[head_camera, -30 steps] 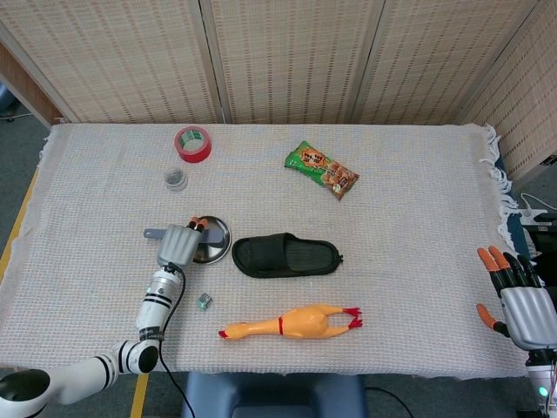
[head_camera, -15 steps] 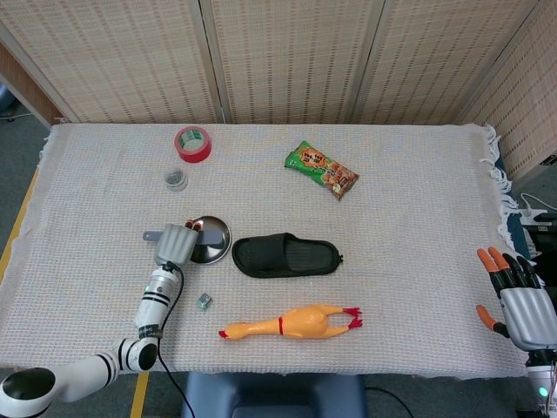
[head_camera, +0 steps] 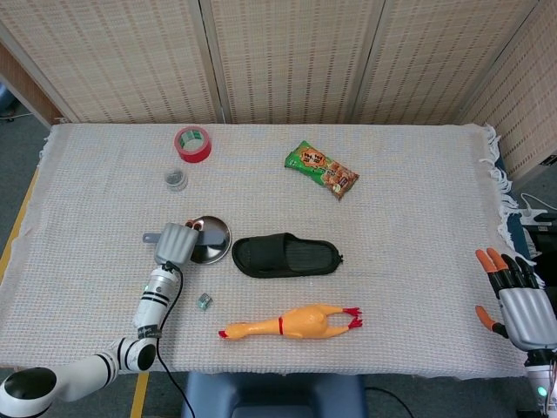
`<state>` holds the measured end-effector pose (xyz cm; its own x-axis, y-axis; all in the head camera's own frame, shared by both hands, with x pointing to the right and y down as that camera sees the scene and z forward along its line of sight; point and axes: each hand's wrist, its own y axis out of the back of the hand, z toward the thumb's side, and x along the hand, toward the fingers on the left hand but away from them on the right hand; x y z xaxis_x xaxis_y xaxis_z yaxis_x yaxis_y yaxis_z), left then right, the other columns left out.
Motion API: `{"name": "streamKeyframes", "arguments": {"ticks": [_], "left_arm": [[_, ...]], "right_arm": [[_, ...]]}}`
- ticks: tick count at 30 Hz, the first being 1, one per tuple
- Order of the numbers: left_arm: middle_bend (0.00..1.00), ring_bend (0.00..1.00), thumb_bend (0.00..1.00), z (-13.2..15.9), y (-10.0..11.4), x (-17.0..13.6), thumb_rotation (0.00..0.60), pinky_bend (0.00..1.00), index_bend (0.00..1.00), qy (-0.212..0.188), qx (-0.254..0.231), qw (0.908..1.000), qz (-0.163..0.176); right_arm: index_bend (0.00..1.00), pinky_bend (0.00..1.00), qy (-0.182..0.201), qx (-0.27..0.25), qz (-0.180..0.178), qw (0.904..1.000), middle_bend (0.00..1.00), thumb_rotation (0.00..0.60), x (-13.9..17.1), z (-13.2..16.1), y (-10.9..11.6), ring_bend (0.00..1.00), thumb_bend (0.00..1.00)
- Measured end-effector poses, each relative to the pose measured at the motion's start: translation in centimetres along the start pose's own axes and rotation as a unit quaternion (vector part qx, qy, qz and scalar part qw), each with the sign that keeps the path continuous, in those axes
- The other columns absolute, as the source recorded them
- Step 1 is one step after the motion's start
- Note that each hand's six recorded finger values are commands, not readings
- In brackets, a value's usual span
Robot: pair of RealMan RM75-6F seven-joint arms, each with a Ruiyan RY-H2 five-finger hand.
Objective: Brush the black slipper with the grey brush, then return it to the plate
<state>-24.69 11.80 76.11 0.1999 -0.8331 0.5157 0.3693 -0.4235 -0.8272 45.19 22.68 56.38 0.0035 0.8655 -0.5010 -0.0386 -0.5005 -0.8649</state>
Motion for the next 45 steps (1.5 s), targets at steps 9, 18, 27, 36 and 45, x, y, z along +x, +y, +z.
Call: {"name": "streamKeyframes", "arguments": {"ticks": [9, 18, 27, 36, 45], "left_arm": [[0.67, 0.84, 0.53, -0.3, 0.6, -0.3, 0.6, 1.0, 0.59, 0.002, -0.011, 0.9998, 0.014], [0.84, 0.87, 0.68, -0.7, 1.5, -1.1, 0.6, 1.0, 0.73, -0.001, -0.016, 0.999, 0.042], [0.87, 0.87, 0.74, -0.7, 3.1, -3.2, 0.6, 1.0, 0.76, -0.011, -0.027, 0.9978, 0.059], [0.88, 0.87, 0.74, 1.2, 5.8, -5.2, 0.6, 1.0, 0.77, -0.025, -0.02, 0.9971, 0.069], [0.88, 0.87, 0.73, 2.9, 7.4, -5.1, 0.6, 1.0, 0.77, -0.022, -0.021, 0.998, 0.056]], "right_arm": [[0.0, 0.0, 0.001, -0.001, 0.002, 1.0, 0.0, 0.6, 0.0, 0.0, 0.0, 0.0, 0.21], [0.0, 0.0, 0.009, 0.002, 0.006, 0.9999, 0.0, 0.6, -0.2, 0.3, -0.3, 0.0, 0.21], [0.0, 0.0, 0.068, 0.029, 0.024, 0.997, 0.0, 0.6, -3.4, 2.6, -1.0, 0.0, 0.21], [0.0, 0.0, 0.165, 0.097, 0.081, 0.9781, 0.0, 0.6, -9.5, 6.8, -3.4, 0.0, 0.32], [0.0, 0.0, 0.241, 0.167, 0.101, 0.9506, 0.0, 0.6, -13.1, 12.3, -6.0, 0.0, 0.46]]}}
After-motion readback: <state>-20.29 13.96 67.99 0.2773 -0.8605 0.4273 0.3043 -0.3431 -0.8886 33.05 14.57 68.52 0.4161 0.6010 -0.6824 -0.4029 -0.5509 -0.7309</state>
